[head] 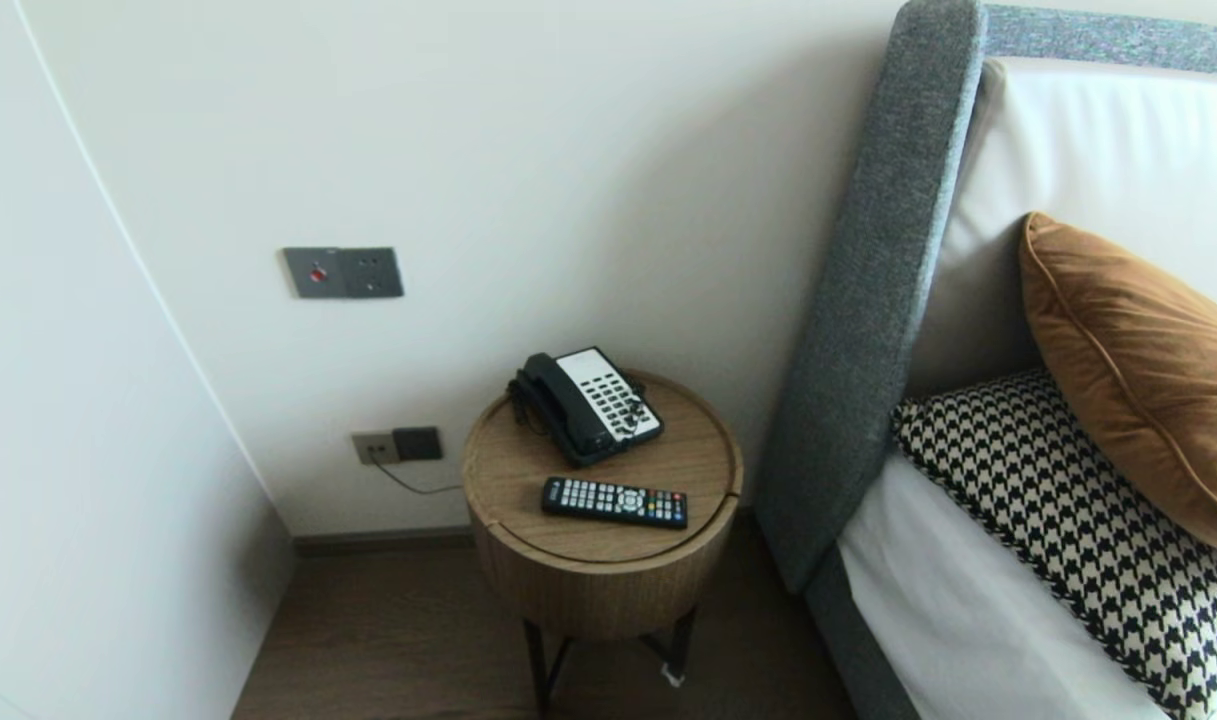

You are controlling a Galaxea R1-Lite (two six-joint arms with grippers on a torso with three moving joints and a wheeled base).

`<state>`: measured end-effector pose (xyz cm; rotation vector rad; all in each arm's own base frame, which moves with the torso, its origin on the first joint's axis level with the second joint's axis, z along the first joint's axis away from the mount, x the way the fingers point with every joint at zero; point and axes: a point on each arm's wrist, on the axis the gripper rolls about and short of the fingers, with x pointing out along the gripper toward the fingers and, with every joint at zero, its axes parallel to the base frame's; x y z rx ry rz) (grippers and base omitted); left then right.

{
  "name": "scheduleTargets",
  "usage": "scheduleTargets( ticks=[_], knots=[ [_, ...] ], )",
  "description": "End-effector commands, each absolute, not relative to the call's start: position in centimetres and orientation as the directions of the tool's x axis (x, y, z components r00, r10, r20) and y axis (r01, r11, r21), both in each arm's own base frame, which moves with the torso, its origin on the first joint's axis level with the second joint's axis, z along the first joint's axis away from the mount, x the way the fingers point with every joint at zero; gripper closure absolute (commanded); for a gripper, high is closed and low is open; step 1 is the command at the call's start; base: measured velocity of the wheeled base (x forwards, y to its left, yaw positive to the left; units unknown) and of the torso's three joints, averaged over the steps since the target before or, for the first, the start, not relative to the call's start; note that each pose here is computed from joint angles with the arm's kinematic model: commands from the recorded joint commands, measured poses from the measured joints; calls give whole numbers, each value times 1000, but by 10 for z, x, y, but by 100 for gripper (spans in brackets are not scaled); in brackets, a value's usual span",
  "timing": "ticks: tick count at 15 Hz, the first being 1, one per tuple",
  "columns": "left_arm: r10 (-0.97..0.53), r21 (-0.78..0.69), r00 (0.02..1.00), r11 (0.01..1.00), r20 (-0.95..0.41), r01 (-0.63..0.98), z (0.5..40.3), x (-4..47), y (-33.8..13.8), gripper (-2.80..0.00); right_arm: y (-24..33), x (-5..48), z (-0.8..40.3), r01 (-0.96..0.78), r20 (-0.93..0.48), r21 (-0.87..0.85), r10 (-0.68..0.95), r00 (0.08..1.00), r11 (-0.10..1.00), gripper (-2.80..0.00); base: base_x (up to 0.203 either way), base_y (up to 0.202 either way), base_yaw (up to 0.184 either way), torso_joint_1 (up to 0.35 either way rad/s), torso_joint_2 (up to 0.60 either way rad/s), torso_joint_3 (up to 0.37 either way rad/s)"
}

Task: Open the nightstand drawer

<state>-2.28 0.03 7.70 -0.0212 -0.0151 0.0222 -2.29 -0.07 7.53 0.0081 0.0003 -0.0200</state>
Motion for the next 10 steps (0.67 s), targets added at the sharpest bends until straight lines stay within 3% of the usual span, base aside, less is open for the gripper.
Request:
scheduleTargets(
  ticks=[1,10],
  knots=[
    [23,-22,1000,1000,17,-23,77,-23,0,0,-1,-23,75,18,0,6,-18,1000,1000,0,0,0,0,0,0,0],
    [23,-22,1000,1000,17,-23,77,-23,0,0,-1,-23,77,18,7,2,-18,1000,1000,0,0,0,0,0,0,0]
  ],
)
